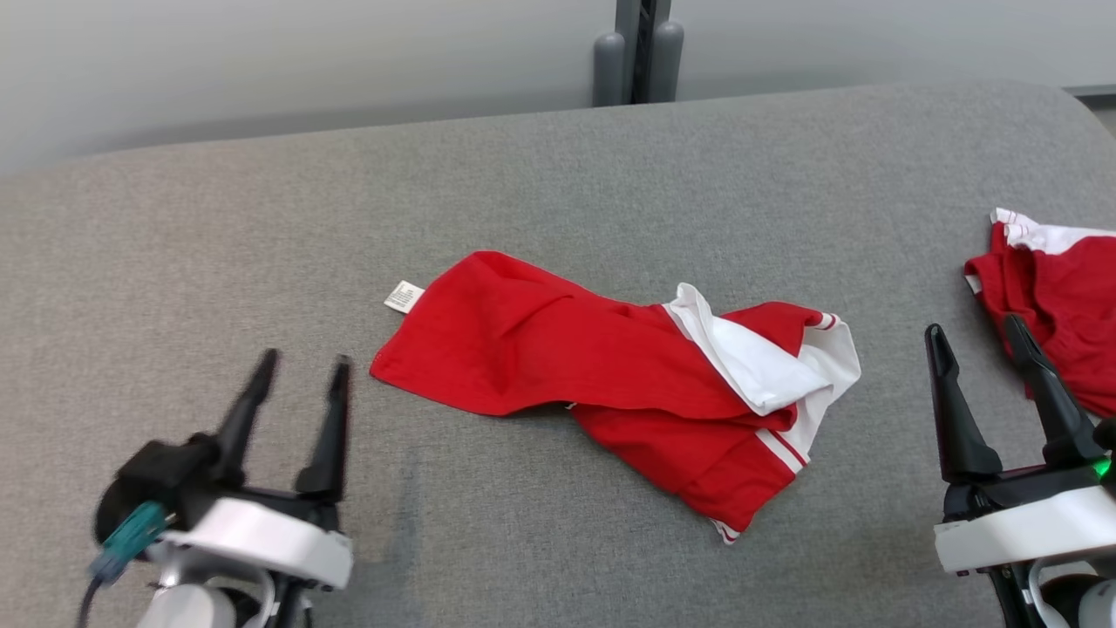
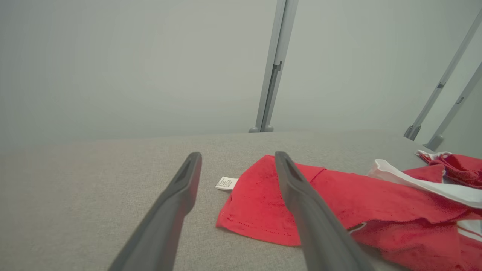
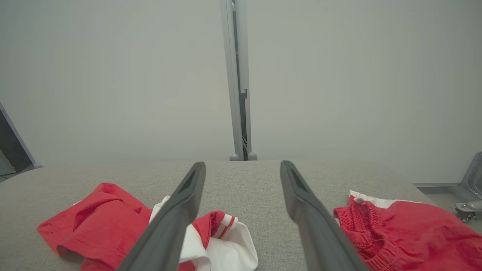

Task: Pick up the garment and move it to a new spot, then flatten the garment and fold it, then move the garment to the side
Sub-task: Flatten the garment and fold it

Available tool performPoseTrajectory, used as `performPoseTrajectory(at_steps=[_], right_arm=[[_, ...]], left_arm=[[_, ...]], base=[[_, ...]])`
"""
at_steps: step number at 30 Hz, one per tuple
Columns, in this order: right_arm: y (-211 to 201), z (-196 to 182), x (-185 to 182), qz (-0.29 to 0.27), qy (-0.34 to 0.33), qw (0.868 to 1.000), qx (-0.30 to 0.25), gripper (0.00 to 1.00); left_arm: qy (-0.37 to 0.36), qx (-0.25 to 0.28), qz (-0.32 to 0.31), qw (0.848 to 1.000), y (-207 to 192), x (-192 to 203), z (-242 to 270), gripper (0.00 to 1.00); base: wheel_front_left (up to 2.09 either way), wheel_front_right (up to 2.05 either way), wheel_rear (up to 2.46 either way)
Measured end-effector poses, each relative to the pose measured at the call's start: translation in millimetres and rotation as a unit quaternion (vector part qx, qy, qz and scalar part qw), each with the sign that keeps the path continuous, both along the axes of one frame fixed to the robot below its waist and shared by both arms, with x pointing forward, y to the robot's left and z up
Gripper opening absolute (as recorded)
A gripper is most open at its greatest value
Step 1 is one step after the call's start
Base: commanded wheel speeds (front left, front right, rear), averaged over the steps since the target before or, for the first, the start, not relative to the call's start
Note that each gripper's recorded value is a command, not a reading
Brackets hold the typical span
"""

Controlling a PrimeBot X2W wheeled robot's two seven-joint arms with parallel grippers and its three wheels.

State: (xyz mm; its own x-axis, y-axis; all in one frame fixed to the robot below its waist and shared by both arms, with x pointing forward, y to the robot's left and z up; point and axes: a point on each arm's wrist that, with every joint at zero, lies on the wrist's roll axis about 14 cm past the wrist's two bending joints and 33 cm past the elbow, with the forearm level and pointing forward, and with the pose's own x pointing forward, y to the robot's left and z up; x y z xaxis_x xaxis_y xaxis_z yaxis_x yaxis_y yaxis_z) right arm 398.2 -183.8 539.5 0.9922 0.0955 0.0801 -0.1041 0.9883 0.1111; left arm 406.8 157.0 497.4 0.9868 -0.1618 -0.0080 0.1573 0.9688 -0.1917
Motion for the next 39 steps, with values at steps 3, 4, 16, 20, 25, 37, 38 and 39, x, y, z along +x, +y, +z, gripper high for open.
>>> performPoseTrajectory(at_steps=[3,4,16,20,25,37,38,39], right_arm=[[2,-4,3,0.003,0.004,1.000,0.003,1.00],[3,-4,4,0.003,0.005,1.000,0.005,1.00],[-16,-37,4,-0.031,0.044,0.998,0.018,1.00],[-23,-42,3,-0.045,0.051,0.997,0.022,1.00],[-29,-45,1,-0.056,0.052,0.997,0.024,1.00],[-33,-41,3,-0.061,0.043,0.997,0.035,1.00],[-32,-40,4,-0.060,0.042,0.997,0.036,1.00],[-31,-39,4,-0.059,0.040,0.997,0.036,1.00]], left_arm=[[0.054,-0.018,-0.042,0.997,-25,5,-22,1.00],[0.073,-0.020,-0.054,0.996,-32,7,-30,1.00],[0.230,-0.011,-0.058,0.971,-33,38,-122,1.00],[0.249,-0.025,-0.059,0.966,-38,48,-136,1.00],[0.250,-0.038,-0.071,0.965,-46,56,-140,0.00],[0.017,0.043,-0.062,0.997,-20,118,-20,0.00],[-0.012,0.050,-0.062,0.997,-19,122,-1,0.00],[-0.041,0.058,-0.062,0.996,-18,125,18,0.00]], base=[[0.00,0.00,0.00],[0.00,0.00,0.00],[0.00,0.00,0.00],[0.00,0.00,0.00],[0.00,0.00,0.00],[0.00,0.00,0.00],[0.00,0.00,0.00],[0.00,0.00,0.00]])
